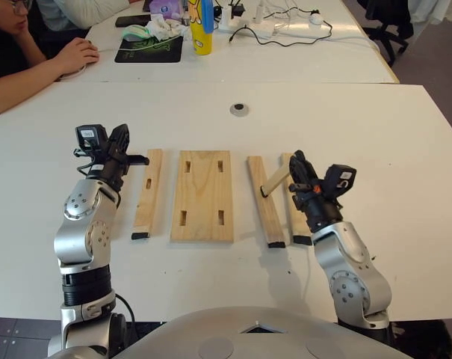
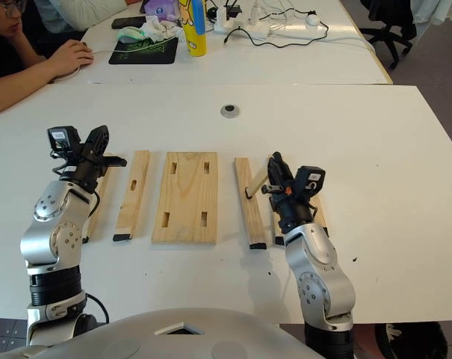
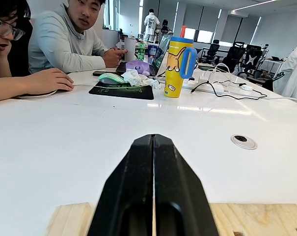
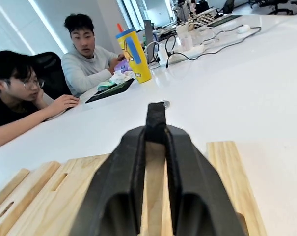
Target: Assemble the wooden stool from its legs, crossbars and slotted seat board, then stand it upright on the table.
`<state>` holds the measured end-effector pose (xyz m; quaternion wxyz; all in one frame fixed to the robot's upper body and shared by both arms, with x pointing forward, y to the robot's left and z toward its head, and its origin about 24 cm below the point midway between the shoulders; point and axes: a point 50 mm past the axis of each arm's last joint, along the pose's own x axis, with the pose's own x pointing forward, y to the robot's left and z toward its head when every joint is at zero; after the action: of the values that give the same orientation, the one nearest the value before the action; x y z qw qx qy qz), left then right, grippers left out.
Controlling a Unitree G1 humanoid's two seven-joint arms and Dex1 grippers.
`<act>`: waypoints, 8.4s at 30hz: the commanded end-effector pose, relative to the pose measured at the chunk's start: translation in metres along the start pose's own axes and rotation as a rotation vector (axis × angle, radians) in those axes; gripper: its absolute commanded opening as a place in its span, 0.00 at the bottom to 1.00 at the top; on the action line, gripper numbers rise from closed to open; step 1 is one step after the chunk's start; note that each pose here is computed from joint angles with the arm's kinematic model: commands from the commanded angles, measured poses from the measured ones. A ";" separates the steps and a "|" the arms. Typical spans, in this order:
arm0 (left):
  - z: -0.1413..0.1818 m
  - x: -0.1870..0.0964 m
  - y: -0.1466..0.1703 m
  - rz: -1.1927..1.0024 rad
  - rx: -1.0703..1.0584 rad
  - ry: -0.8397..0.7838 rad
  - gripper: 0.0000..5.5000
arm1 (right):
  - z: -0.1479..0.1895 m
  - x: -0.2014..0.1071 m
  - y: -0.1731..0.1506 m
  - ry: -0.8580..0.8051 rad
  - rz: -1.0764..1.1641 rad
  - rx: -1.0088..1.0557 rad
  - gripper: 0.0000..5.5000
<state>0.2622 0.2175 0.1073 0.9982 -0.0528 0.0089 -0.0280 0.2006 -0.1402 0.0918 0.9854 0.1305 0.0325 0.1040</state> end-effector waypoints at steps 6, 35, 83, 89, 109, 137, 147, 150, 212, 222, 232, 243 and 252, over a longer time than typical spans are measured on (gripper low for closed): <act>0.005 0.005 -0.003 -0.019 0.016 -0.003 0.00 | -0.035 -0.001 -0.009 0.105 -0.015 -0.250 0.08; 0.006 0.013 -0.006 0.017 -0.005 -0.055 0.00 | -0.027 0.006 -0.017 0.025 0.046 -0.290 0.16; -0.024 -0.032 -0.012 0.232 -0.034 -0.035 0.00 | 0.037 -0.005 -0.053 0.650 0.441 -0.214 0.32; -0.026 -0.032 -0.014 0.234 -0.026 -0.028 0.00 | 0.015 -0.006 -0.042 0.721 0.414 -0.200 0.48; -0.025 -0.023 -0.016 0.171 0.002 -0.020 0.00 | -0.024 -0.007 -0.047 0.727 0.293 -0.354 0.51; -0.025 -0.022 -0.022 0.177 -0.019 -0.036 0.00 | -0.003 0.035 -0.025 0.518 0.194 -0.307 0.38; -0.014 -0.014 -0.035 0.050 -0.188 -0.043 0.00 | 0.037 0.051 0.000 0.219 0.434 -0.345 0.38; -0.009 -0.015 -0.064 -0.168 -0.411 -0.002 0.00 | 0.044 0.054 0.004 0.171 0.539 -0.427 0.38; 0.001 -0.020 -0.085 -0.345 -0.882 0.050 0.19 | 0.036 0.061 0.038 0.205 0.874 -0.495 0.38; -0.011 -0.019 -0.079 -0.285 -0.907 0.076 0.19 | 0.049 0.067 0.041 0.168 0.852 -0.451 0.38; -0.020 -0.020 -0.075 -0.248 -0.913 0.095 0.19 | 0.056 0.069 0.044 0.145 0.865 -0.443 0.60; -0.020 -0.020 -0.075 -0.242 -0.924 0.089 0.19 | 0.064 0.065 0.047 0.133 0.911 -0.353 0.60; -0.020 -0.019 -0.075 -0.237 -0.938 0.083 0.19 | 0.066 0.062 0.042 0.170 0.933 -0.321 0.46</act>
<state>0.2382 0.1427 0.0966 0.8564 -0.4937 0.0533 -0.1413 0.2592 -0.1029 0.1596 0.8408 -0.0255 0.0347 0.5396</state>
